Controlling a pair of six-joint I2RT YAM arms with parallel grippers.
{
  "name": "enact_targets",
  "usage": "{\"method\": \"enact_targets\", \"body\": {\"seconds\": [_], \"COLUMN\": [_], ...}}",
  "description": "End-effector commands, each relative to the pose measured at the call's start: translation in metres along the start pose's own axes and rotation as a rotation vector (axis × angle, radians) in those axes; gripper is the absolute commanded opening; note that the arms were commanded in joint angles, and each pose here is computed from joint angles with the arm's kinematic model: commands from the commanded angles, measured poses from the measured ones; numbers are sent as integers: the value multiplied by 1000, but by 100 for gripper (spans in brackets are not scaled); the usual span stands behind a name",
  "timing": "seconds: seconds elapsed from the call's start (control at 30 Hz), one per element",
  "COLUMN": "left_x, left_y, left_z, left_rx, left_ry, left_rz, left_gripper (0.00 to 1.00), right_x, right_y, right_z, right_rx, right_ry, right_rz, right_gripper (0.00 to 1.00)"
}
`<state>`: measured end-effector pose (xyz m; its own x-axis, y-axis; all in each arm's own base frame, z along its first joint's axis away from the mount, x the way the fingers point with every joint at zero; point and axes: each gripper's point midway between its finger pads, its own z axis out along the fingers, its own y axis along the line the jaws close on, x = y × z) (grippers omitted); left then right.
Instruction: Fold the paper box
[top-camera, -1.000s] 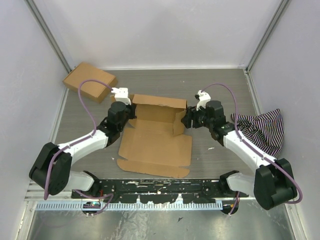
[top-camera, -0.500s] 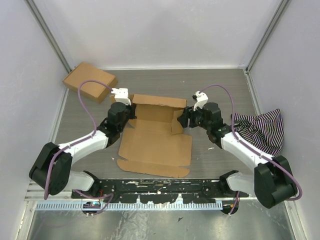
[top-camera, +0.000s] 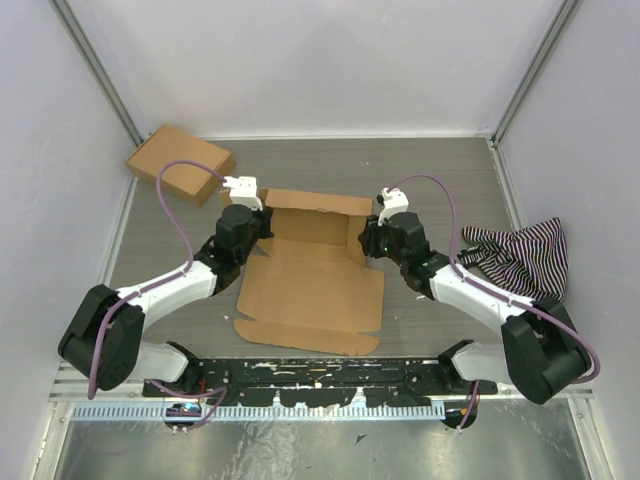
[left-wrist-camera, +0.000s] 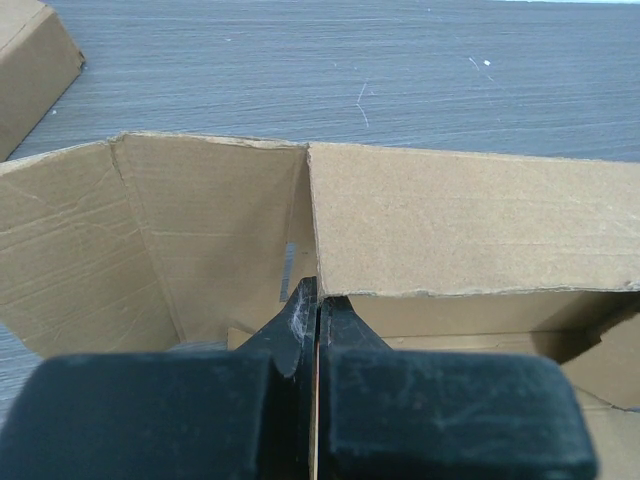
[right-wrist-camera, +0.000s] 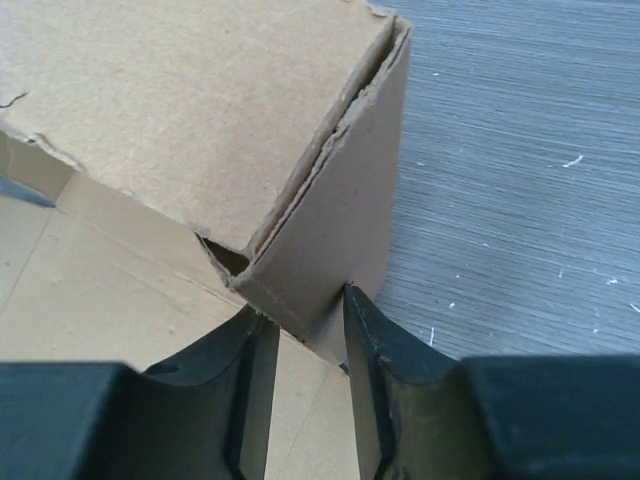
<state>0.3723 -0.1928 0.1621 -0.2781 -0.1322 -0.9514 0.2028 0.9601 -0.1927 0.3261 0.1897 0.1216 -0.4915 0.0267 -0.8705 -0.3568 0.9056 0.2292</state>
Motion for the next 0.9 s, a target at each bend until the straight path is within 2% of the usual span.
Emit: {"method": "enact_targets", "body": {"seconds": [0.0, 0.2, 0.37, 0.5, 0.63, 0.77, 0.8, 0.87], "left_x": [-4, -11, -17, -14, -9, -24, -27, -34], "left_y": [-4, -4, -5, 1, 9, 19, 23, 30], "left_z": [0, -4, -10, -14, -20, -34, -37, -43], "left_rx": [9, -1, -17, -57, -107, -164, -181, -217], "left_ry": [-14, -12, -5, 34, 86, 77, 76, 63], "left_rz": [11, 0, -9, -9, -9, -11, -3, 4], "left_gripper": [0, 0, 0, 4, 6, 14, 19, 34], "right_x": [-14, -12, -2, 2, 3, 1, 0, -2], "right_y": [-5, -17, -46, -62, -63, -64, -63, -62], "right_z": [2, 0, -1, -8, -10, -9, -9, -11], "right_rx": [100, 221, 432, 619, 734, 756, 750, 731], "right_ry": [-85, -117, -94, -91, -99, -113, -117, -121], "right_rz": [26, 51, 109, 130, 88, 77, 75, 68], "right_gripper": [34, 18, 3, 1, 1, 1, 1, 1]}}
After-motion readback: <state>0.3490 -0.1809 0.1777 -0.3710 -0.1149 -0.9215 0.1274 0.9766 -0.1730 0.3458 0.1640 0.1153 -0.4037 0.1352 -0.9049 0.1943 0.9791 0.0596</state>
